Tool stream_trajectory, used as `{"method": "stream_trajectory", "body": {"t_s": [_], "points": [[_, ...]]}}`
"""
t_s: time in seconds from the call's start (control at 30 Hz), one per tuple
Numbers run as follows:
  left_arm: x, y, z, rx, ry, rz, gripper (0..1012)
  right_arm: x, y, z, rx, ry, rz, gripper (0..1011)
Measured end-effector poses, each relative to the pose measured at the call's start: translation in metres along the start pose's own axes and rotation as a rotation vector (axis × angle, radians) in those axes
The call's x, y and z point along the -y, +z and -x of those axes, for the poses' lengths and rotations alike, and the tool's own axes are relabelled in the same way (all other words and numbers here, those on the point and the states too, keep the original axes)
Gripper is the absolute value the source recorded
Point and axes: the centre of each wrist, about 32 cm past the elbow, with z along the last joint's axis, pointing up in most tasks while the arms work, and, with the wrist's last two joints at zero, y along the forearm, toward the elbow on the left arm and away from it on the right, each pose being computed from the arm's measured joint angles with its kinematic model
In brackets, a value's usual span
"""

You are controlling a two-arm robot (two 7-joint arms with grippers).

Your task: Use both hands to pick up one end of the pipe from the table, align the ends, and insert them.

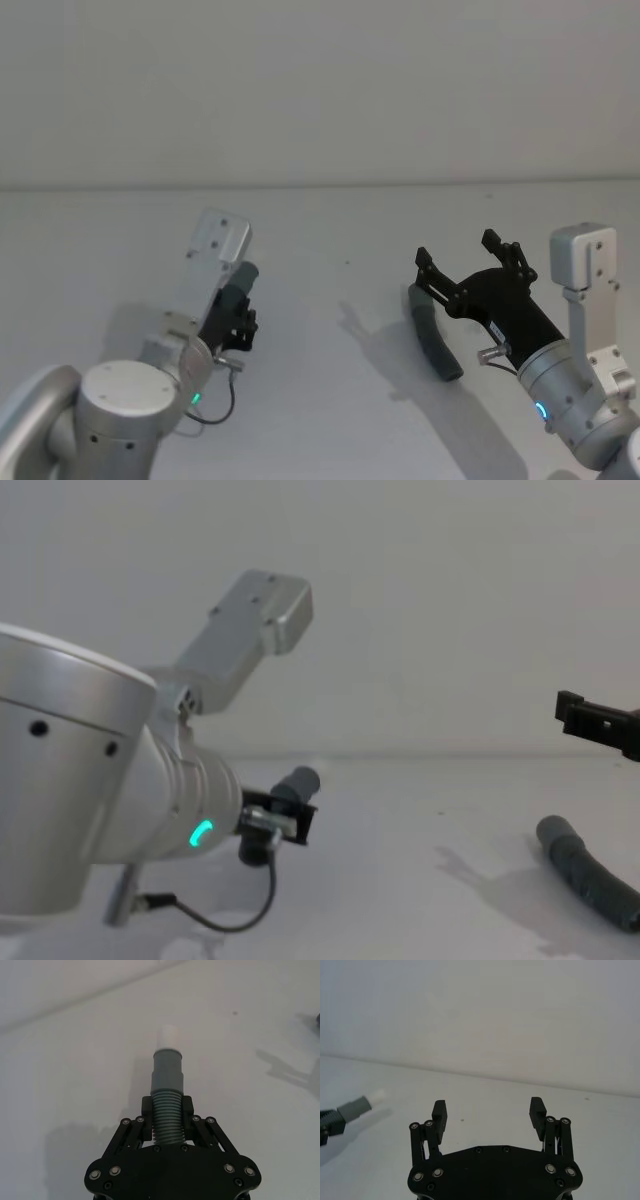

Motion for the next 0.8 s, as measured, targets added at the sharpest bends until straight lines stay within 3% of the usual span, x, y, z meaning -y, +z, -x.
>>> {"method": "stream_trajectory", "body": {"t_s": [0.2,0.23,0.27,0.37,0.47,0.5,0.57,0.67,0.8], "points": [[-0.0029,0.0083,-0.0193,0.071,-0.056,0.06,302,0.0,0.0,0.0,0.0,0.0,0.0,1003],[-0.0029,0.0083,-0.0193,0.071,-0.056,0.06,302,0.0,0.0,0.0,0.0,0.0,0.0,1003],[-0.0037,0.0103,-0.0247,0.09,-0.067,0.073,302,0.0,0.0,0.0,0.0,0.0,0.0,1003],[-0.0046,0.0125,-0.0317,0.113,-0.092,0.087,302,0.0,0.0,0.0,0.0,0.0,0.0,1003],[-0.0064,0.0168,-0.044,0.153,-0.137,0.107,302,0.0,0.0,0.0,0.0,0.0,0.0,1003],[-0.0064,0.0168,-0.044,0.153,-0.137,0.107,302,0.0,0.0,0.0,0.0,0.0,0.0,1003],[-0.0077,0.0203,-0.0546,0.185,-0.177,0.119,302,0.0,0.0,0.0,0.0,0.0,0.0,1003],[-0.0085,0.0226,-0.062,0.206,-0.206,0.126,302,0.0,0.0,0.0,0.0,0.0,0.0,1003],[-0.0106,0.0282,-0.0789,0.251,-0.267,0.134,302,0.0,0.0,0.0,0.0,0.0,0.0,1003]]}}
